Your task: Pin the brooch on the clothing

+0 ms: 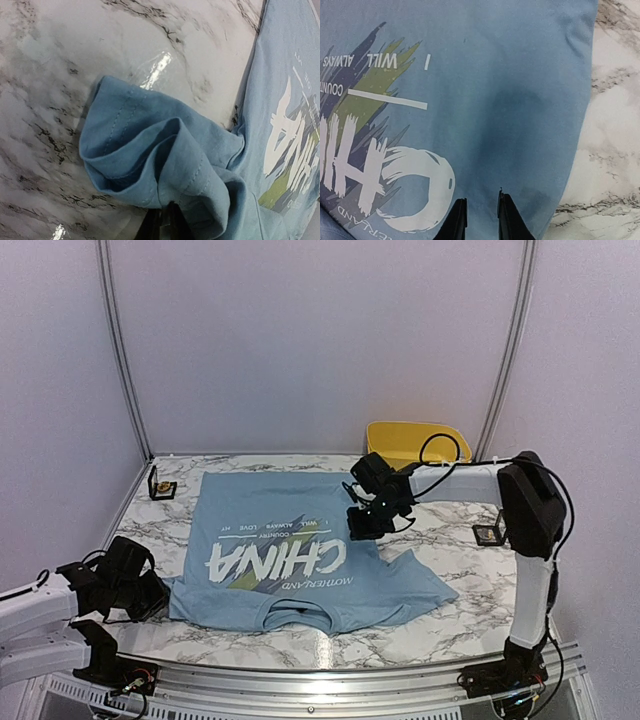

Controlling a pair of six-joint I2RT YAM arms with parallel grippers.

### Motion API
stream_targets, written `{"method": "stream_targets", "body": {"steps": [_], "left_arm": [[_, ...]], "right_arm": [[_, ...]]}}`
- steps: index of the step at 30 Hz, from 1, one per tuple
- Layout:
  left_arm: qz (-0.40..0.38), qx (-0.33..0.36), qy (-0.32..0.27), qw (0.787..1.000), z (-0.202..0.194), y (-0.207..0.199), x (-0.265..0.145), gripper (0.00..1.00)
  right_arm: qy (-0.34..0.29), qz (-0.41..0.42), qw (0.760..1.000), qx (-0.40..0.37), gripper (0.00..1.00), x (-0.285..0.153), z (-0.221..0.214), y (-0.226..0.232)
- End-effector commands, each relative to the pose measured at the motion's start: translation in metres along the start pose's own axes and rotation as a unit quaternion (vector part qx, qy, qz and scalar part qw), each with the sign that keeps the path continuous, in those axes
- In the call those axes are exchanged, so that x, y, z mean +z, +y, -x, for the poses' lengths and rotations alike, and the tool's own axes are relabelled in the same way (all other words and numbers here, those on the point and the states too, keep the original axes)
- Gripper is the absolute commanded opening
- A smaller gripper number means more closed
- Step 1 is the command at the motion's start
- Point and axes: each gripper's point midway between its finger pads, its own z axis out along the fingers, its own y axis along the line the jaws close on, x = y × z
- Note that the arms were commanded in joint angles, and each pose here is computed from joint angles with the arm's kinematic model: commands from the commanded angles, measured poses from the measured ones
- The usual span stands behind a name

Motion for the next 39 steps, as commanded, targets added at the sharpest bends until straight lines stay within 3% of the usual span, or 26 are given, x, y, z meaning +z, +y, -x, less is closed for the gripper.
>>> {"method": "stream_targets", "body": {"steps": [1,7,13,18,23,27,29,31,33,36,39], "left_arm": [[-0.022,0.009,-0.004,1.0,0.003,-0.012,-0.006,0.01],[-0.017,0.011,-0.007,1.0,0.006,-0.013,-0.015,0.0],[0.057,0.033,-0.038,0.997,0.025,0.005,-0.065,0.0],[0.079,0.025,0.046,0.995,-0.006,0.017,-0.08,0.0],[0.095,0.04,0.075,0.992,-0.012,0.016,-0.081,0.0],[0.12,0.053,0.09,0.987,-0.015,0.019,-0.076,0.03],[0.137,0.069,0.065,0.986,-0.003,0.022,-0.077,0.15],[0.167,0.11,-0.01,0.98,0.031,0.019,-0.092,0.33],[0.17,0.133,-0.066,0.974,0.058,0.005,-0.111,0.43],[0.135,0.131,-0.092,0.978,0.069,-0.014,-0.125,0.45],[0.078,0.154,-0.077,0.982,0.056,-0.036,-0.117,0.31]], "right_arm": [[-0.022,0.032,0.999,-0.018,0.18,0.012,0.018,0.017],[-0.023,0.01,1.0,-0.015,0.18,0.035,0.019,0.004],[-0.016,-0.031,0.999,0.009,0.15,0.064,0.029,-0.04],[-0.037,-0.068,0.997,-0.026,0.15,0.065,0.048,-0.052],[-0.035,-0.064,0.995,-0.068,0.15,0.053,0.048,-0.043],[-0.065,-0.059,0.989,-0.117,0.18,0.015,0.059,-0.021],[-0.087,-0.054,0.986,-0.135,0.2,-0.01,0.067,-0.01],[-0.102,-0.048,0.982,-0.153,0.21,-0.032,0.066,0.002],[-0.107,-0.042,0.979,-0.168,0.22,-0.049,0.057,0.011],[-0.09,-0.023,0.978,-0.186,0.19,-0.062,0.024,0.024],[-0.047,0.021,0.978,-0.204,0.09,-0.063,-0.03,0.048]]}}
